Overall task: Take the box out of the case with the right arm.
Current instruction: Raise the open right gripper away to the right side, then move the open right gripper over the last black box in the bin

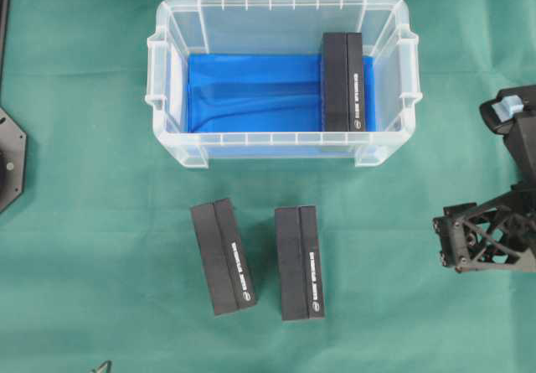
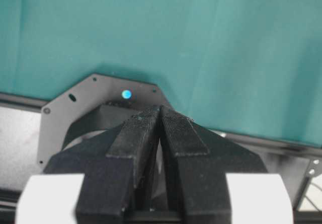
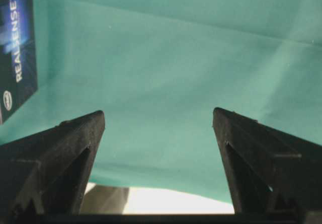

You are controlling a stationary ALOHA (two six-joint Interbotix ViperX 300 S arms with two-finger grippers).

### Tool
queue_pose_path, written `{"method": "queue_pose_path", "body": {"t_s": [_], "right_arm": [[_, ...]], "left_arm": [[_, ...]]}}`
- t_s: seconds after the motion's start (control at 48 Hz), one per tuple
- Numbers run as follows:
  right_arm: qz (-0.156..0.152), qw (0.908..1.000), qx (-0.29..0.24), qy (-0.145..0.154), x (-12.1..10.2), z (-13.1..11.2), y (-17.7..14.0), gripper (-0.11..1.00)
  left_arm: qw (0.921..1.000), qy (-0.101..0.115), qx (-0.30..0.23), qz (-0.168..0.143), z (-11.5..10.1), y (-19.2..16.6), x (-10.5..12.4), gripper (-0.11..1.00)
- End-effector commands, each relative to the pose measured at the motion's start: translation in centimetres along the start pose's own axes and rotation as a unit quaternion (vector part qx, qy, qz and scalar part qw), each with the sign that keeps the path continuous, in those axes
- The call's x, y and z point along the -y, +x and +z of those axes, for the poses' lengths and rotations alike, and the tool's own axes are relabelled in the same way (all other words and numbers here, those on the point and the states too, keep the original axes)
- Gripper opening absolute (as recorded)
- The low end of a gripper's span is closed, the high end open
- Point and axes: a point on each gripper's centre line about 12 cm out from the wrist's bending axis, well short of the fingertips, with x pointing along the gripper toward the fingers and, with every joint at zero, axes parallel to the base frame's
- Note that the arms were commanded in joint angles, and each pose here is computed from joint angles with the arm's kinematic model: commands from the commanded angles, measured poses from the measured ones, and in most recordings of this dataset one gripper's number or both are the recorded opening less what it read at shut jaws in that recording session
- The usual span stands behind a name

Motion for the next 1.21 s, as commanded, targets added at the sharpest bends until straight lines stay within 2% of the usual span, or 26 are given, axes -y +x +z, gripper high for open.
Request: {"method": "queue_pose_path", "body": {"t_s": [0.0, 0.188, 0.438, 0.709, 0.959, 1.188], "right_arm": [[0.014, 0.9999, 0.003, 0.003, 0.1, 0.8, -0.7, 0.85], [0.014, 0.9998, 0.01, 0.007, 0.5, 3.6, -0.6, 0.86], [0.012, 0.9996, 0.027, 0.002, 0.8, 9.0, -0.5, 0.86], [-0.006, 0.9989, 0.045, -0.009, 1.1, 14.2, 0.1, 0.86], [-0.017, 0.9982, 0.056, 0.015, 1.8, 17.3, 0.7, 0.86], [-0.01, 0.9979, 0.06, 0.022, 1.9, 18.2, 1.6, 0.93]], "left_arm": [[1.0, 0.001, 0.006, -0.002, 0.2, -0.3, 0.1, 0.0], [1.0, 0.001, 0.004, 0.0, 0.2, -0.1, 0.0, 0.0], [1.0, 0.001, -0.001, 0.002, 0.1, 0.2, 0.0, 0.0], [1.0, 0.0, -0.001, 0.002, 0.1, 0.2, 0.0, 0.0], [1.0, 0.001, -0.002, 0.002, 0.0, 0.3, 0.0, 0.0], [1.0, 0.001, -0.002, 0.002, 0.0, 0.3, 0.0, 0.0]]}}
